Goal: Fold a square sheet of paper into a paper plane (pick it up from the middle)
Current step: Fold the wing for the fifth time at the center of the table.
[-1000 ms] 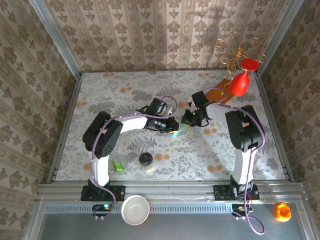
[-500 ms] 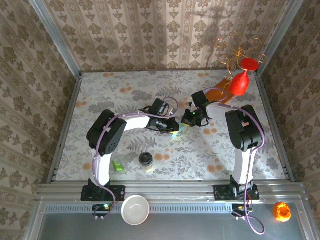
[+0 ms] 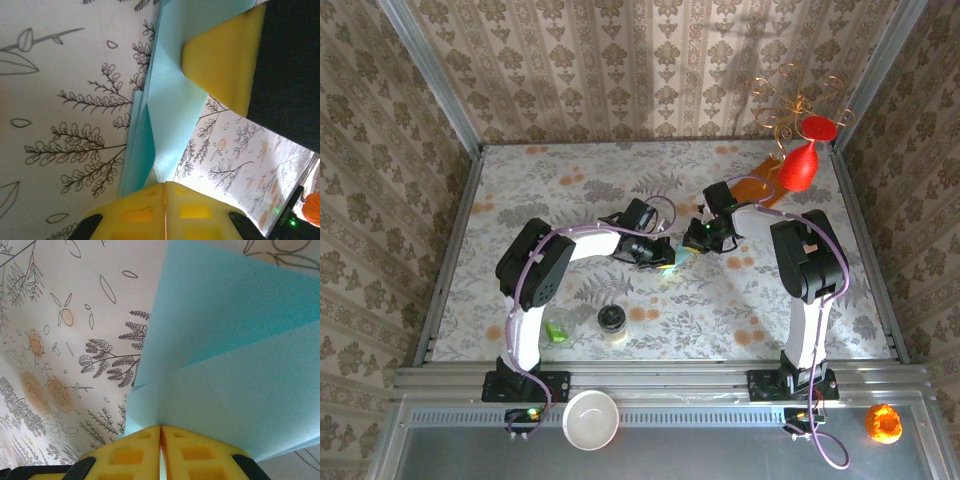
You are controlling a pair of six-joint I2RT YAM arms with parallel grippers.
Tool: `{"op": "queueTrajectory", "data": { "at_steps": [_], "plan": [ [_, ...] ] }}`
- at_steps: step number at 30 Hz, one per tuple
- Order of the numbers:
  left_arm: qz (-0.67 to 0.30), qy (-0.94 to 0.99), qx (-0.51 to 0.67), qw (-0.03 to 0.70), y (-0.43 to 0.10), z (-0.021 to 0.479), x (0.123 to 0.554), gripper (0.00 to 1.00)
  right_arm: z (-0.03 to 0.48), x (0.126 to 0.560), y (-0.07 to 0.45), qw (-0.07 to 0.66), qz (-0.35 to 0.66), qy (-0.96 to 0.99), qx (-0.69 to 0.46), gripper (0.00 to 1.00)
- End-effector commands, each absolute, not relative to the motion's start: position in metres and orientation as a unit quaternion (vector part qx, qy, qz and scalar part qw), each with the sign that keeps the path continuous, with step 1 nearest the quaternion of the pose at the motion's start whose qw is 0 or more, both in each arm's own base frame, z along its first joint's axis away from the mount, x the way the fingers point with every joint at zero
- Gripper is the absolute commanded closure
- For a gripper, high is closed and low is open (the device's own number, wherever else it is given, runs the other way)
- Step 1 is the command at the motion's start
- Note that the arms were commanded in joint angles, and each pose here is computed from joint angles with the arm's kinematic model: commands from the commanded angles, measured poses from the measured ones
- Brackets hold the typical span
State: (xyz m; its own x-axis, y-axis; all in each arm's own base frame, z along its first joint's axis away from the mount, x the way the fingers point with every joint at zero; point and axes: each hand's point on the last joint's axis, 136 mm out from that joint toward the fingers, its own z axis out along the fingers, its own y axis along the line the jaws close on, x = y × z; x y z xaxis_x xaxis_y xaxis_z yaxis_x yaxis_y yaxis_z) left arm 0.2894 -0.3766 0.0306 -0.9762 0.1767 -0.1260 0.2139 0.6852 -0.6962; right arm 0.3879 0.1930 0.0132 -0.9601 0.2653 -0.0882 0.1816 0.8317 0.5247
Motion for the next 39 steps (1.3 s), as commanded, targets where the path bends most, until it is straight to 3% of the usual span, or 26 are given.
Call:
{"op": "queueTrajectory", "data": {
  "at_steps": [1, 15, 26, 39],
  "plan": [
    [-0.363, 0.925, 0.106, 0.021, -0.37, 0.021, 0.293, 0.91, -0.024, 0.368, 0.172, 0.033, 0.205, 0.968, 0.143, 0.86],
    [-0.339, 0.937, 0.084, 0.0, -0.357, 0.004, 0.29, 0.93, -0.021, 0.371, 0.171, 0.038, 0.209, 0.966, 0.145, 0.86],
    [-0.328, 0.941, 0.076, -0.024, -0.352, -0.006, 0.283, 0.94, 0.053, 0.391, 0.195, 0.11, 0.289, 0.946, 0.098, 0.81],
    [-0.328, 0.941, 0.076, -0.027, -0.352, -0.007, 0.282, 0.96, 0.03, 0.371, 0.215, 0.077, 0.281, 0.952, 0.092, 0.86]
  ]
}}
